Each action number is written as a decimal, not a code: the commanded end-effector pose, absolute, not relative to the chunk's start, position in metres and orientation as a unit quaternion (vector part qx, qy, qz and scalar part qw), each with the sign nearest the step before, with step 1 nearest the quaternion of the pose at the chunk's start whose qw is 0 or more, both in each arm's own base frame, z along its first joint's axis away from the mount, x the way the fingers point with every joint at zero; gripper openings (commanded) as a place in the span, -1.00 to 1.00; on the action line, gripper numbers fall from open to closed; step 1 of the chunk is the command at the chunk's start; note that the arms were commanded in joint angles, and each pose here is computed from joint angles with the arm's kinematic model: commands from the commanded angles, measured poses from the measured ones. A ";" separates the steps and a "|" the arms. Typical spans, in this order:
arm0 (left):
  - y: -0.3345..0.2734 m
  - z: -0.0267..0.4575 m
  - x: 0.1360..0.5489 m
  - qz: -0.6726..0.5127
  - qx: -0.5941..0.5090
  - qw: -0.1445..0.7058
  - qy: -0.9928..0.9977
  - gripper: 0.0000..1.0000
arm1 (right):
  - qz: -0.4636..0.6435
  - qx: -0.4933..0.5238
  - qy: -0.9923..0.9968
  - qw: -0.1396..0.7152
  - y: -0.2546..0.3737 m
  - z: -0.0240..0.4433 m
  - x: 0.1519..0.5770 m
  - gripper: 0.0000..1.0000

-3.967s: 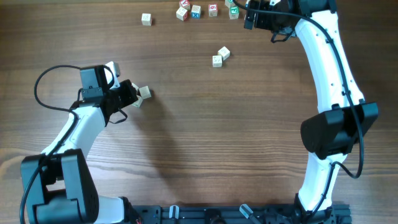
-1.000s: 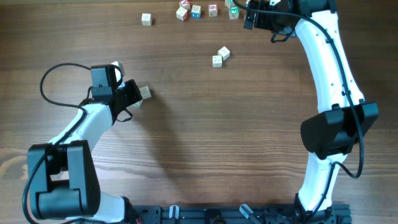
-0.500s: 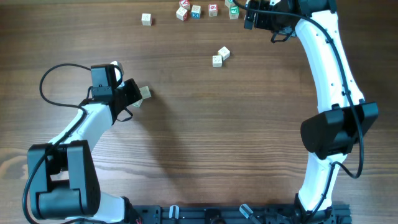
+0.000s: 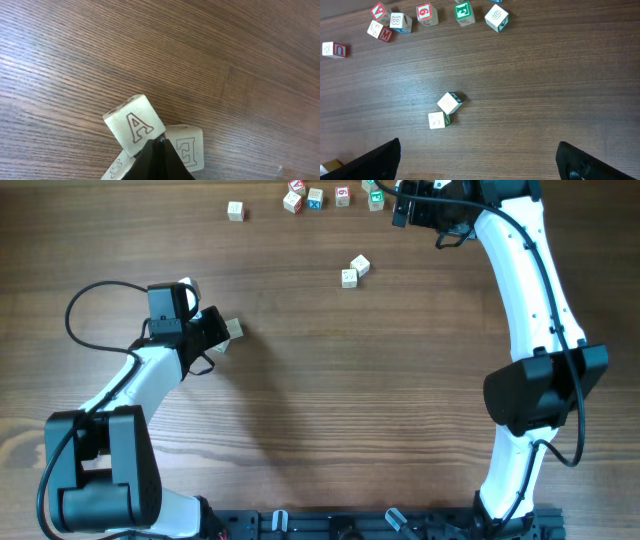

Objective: Form a circle

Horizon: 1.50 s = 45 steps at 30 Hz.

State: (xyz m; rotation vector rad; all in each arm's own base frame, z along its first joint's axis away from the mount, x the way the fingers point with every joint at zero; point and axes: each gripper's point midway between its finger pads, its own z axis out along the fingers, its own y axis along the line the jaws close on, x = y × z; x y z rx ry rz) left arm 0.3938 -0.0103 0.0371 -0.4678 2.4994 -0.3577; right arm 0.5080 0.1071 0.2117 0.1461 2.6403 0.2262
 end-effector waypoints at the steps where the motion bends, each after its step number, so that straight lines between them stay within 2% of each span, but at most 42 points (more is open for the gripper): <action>1: -0.018 0.032 0.392 -0.141 -0.147 0.278 0.939 -0.92 | 0.081 0.055 0.959 0.265 0.105 0.233 0.507 1.00; 6: -0.018 0.022 0.392 -0.139 -0.140 0.269 0.943 -0.92 | 0.081 0.055 0.959 0.265 0.105 0.233 0.507 0.99; 45: -0.017 0.034 0.391 -0.137 -0.139 0.279 0.940 -0.92 | 0.081 0.055 0.959 0.265 0.105 0.233 0.507 0.99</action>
